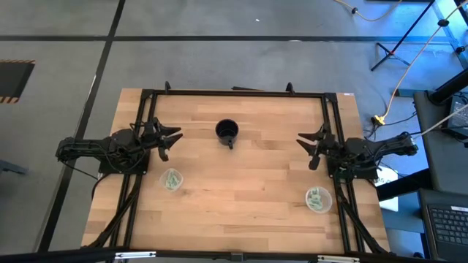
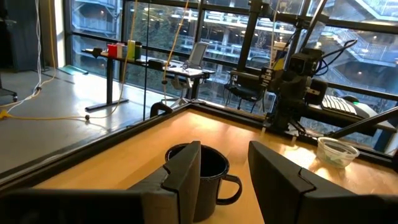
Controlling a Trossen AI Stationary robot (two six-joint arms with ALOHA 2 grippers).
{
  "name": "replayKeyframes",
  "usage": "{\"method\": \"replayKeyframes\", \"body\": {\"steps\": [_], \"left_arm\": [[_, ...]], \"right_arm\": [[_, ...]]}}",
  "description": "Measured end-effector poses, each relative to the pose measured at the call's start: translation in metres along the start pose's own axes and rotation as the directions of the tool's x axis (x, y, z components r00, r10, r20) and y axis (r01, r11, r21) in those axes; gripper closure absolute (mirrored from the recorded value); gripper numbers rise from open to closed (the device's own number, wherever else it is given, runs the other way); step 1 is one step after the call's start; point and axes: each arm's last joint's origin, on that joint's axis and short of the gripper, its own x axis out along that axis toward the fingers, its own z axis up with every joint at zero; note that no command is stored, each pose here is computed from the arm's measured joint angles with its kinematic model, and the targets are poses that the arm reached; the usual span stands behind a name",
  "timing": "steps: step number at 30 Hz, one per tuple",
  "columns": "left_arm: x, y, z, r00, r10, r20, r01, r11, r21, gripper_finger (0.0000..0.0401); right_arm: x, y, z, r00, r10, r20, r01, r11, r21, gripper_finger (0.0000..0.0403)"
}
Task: Pick and place Stevia / Truvia into bins
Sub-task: Return to Home Position
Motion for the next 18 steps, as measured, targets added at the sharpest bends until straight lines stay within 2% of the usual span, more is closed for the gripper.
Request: {"method": "replayKeyframes", "body": {"steps": [10,18], "left_arm": [[0.0000,0.0000,-0.0004,1.000,0.000,-0.004,0.000,1.000,0.002,0.0271],[0.0000,0.0000,-0.0004,1.000,0.000,-0.004,0.000,1.000,0.002,0.0271]], "right_arm": [[0.0026,0.0026,-0.0048,0.999,0.016,0.052,-0.020,0.997,0.071,0.0280],[0.0026,0.0026,-0.0047,0.999,0.016,0.052,-0.020,0.997,0.071,0.0280]]}}
